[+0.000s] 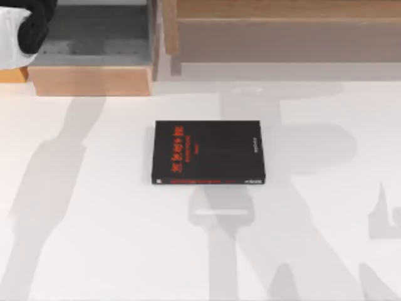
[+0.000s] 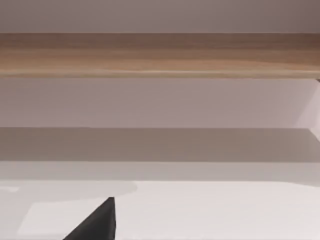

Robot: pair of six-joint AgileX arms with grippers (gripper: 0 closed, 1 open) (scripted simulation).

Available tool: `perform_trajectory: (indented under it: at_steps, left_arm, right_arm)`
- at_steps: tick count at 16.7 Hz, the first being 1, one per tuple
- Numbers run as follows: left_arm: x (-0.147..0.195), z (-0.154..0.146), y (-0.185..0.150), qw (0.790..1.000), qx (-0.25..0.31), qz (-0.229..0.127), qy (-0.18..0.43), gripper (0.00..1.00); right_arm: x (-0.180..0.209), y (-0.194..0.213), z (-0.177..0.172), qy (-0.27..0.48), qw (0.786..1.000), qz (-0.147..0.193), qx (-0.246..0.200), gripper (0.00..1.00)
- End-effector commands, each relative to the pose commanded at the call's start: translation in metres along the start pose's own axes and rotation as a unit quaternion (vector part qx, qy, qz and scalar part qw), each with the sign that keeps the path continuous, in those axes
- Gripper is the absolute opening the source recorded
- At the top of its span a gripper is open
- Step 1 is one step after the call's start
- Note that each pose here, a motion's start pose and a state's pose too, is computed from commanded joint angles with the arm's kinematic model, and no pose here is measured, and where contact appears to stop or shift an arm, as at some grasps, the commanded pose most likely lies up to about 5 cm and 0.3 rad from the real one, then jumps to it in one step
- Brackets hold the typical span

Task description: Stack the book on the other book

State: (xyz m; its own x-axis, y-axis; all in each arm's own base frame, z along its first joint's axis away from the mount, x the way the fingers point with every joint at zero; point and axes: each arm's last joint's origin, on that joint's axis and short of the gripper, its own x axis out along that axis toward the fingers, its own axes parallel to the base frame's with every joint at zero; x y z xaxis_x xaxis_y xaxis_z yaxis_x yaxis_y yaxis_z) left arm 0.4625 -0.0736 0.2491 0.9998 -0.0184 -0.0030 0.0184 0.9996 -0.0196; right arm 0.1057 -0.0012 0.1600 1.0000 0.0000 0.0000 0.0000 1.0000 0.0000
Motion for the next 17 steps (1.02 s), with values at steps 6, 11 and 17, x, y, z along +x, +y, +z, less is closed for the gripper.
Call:
perform_trajectory:
  at_steps: [6,11,17]
  left_arm:
    - [-0.009,0.009,0.0,1.0,0.0,0.0,0.0,0.0]
    - [-0.008,0.009,0.001,1.0,0.001,0.001,0.0,0.0]
    - [-0.053,0.085,-0.014,0.992,0.076,0.049,-0.091,0.0]
  right_arm:
    - [0.0,0.0,0.0,0.0,1.0,0.0,0.0,1.0]
    - [0.0,0.0,0.0,0.0,1.0,0.0,0.0,1.0]
    - [0.0,0.0,0.0,0.0,1.0,0.0,0.0,1.0]
